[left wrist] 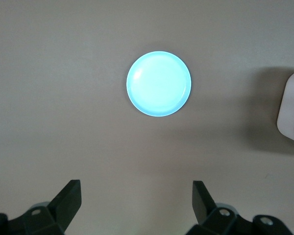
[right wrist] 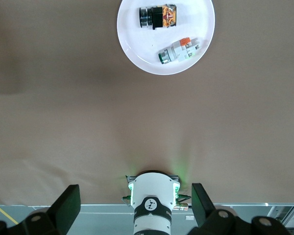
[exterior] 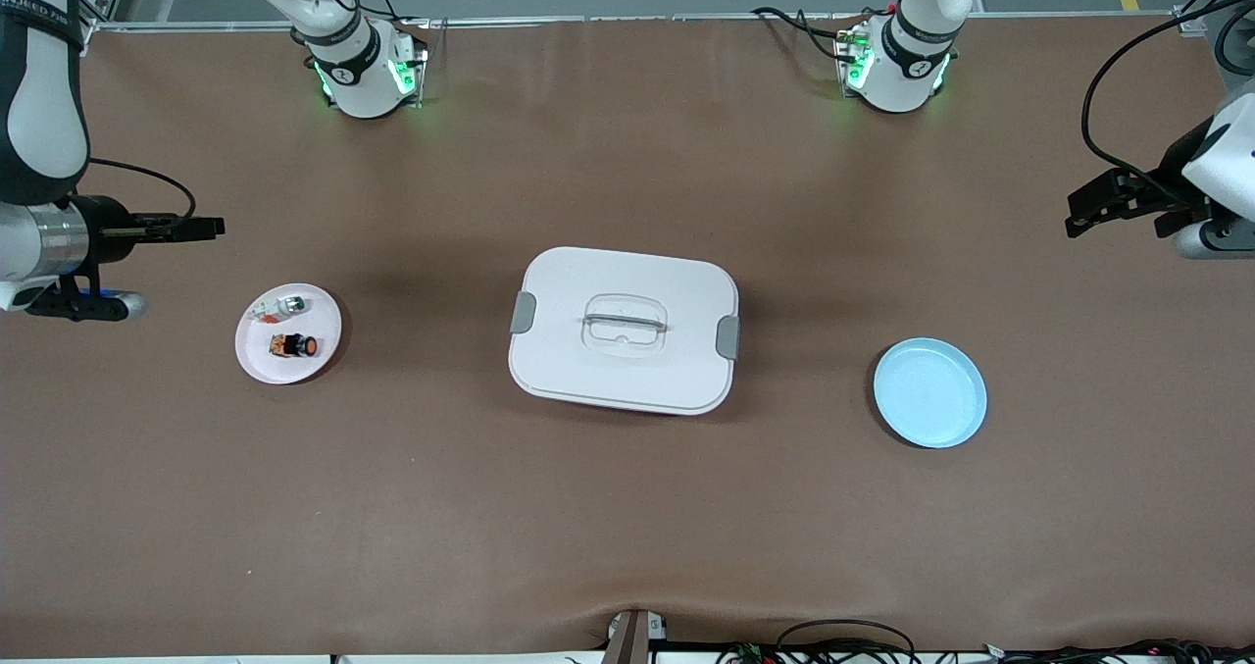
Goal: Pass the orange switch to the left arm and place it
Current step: 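Move the right gripper over the white plate toward the black switch, then lower the right gripper and grasp the black-orange switch, then lift the switch with the right gripper while the left gripper approaches, then grasp the switch with the left gripper above the white box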
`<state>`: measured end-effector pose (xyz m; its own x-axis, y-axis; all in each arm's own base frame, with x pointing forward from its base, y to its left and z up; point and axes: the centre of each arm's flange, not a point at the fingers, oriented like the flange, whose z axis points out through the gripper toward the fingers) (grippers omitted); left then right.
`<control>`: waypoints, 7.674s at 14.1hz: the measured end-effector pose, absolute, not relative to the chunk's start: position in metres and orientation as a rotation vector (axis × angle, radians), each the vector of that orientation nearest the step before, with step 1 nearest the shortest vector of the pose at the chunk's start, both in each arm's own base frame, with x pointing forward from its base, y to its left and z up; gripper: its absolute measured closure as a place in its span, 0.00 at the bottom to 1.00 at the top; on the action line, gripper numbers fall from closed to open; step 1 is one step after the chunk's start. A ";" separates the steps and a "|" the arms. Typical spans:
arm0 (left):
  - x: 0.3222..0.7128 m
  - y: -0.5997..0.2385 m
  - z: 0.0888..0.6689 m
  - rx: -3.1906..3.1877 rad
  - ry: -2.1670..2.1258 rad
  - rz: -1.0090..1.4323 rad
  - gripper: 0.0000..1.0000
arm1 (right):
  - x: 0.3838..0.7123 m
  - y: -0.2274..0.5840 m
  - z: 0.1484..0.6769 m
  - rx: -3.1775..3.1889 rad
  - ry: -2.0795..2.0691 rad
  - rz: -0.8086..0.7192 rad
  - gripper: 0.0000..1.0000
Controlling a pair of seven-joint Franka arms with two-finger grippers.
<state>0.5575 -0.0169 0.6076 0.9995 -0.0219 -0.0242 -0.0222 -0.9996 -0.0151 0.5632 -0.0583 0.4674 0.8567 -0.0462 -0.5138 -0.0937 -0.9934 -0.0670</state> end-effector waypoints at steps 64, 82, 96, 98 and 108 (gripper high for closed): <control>0.559 -0.030 0.635 -3.259 0.035 -0.053 0.00 | 0.582 -0.058 0.231 -2.916 0.235 0.372 0.28; 0.597 -0.186 0.627 -3.920 0.191 -0.109 0.00 | 0.585 0.202 0.406 -2.461 1.138 0.564 0.28; 0.600 -0.384 0.513 -4.035 0.093 -0.222 0.00 | 0.616 0.322 0.499 -2.008 1.620 0.498 0.28; 0.599 -0.395 0.502 -4.049 0.049 -0.231 0.00 | 0.626 0.336 0.507 -1.952 1.657 0.500 0.28; 0.601 -0.414 0.474 -4.057 -0.058 -0.276 0.00 | 0.646 0.377 0.512 -1.844 1.670 0.463 0.28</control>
